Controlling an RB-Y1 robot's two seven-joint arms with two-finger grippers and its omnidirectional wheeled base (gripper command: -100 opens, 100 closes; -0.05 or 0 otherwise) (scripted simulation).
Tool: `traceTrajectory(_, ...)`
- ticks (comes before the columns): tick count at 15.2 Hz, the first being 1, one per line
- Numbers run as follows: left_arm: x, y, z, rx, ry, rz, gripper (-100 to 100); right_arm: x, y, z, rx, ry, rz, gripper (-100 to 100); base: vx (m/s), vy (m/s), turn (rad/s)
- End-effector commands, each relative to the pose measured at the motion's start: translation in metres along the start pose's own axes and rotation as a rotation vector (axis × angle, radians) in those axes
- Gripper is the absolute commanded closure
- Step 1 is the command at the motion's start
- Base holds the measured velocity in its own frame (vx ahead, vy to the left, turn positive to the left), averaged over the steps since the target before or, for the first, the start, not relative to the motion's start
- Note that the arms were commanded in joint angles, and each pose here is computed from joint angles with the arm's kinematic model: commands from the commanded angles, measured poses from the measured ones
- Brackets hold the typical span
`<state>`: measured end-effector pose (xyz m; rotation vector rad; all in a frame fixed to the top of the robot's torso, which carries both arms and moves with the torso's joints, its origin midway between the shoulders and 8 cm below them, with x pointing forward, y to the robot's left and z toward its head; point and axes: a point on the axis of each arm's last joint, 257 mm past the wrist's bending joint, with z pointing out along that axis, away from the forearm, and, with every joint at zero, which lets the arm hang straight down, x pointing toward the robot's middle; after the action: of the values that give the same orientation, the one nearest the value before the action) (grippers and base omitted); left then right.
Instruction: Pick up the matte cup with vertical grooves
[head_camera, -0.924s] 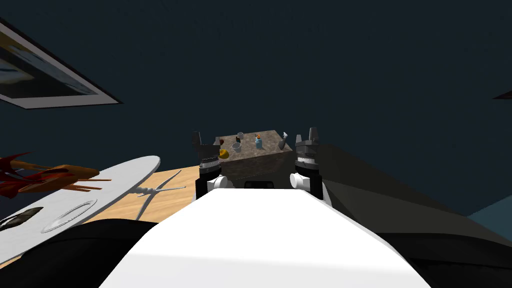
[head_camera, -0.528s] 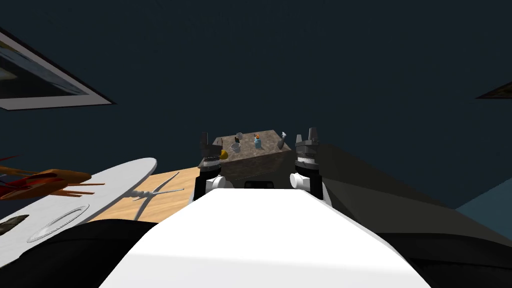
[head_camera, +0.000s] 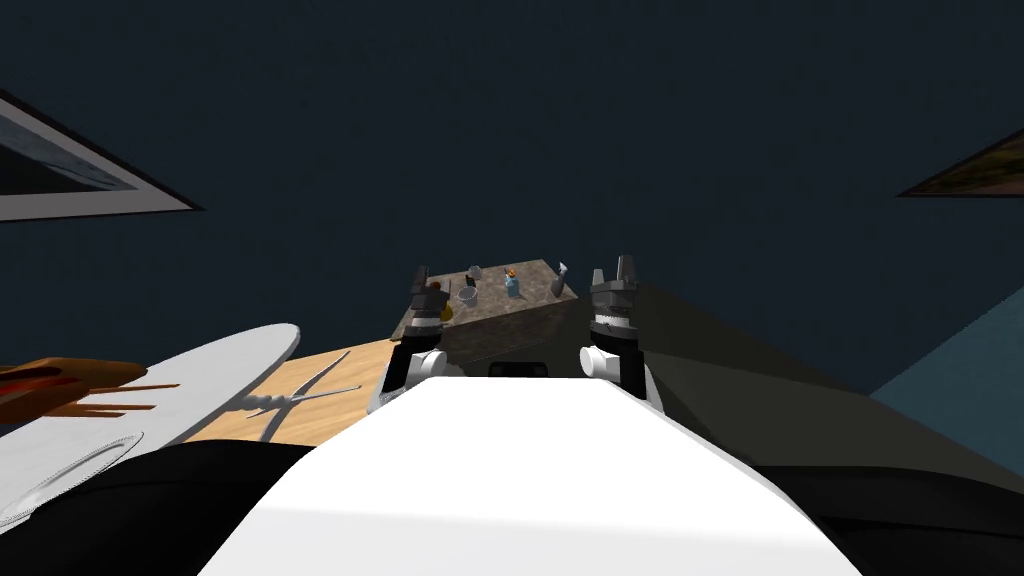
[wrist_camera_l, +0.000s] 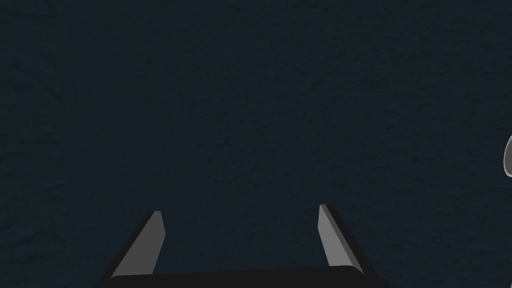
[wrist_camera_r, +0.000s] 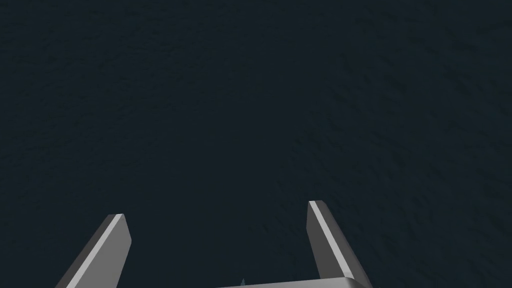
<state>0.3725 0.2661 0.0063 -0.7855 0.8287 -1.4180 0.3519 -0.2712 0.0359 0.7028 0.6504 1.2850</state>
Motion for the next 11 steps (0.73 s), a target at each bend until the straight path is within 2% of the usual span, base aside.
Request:
traceTrajectory(1,-0.002,0.009,0.001,-0.031,0.002,-0.001,-100,0.0,0.0,0.0,0.0,0.0,0.0,0,-0.003,0.005,-0.012)
traceTrajectory(2,-0.005,0.018,0.003,-0.066,0.01,-0.006,-100,0.0,0.0,0.0,0.0,0.0,0.0,0,-0.003,0.002,-0.07)
traceTrajectory(11,-0.016,0.061,0.006,-0.23,0.018,-0.022,-100,0.0,0.0,0.0,0.0,0.0,0.0,0,-0.004,0.004,-0.083)
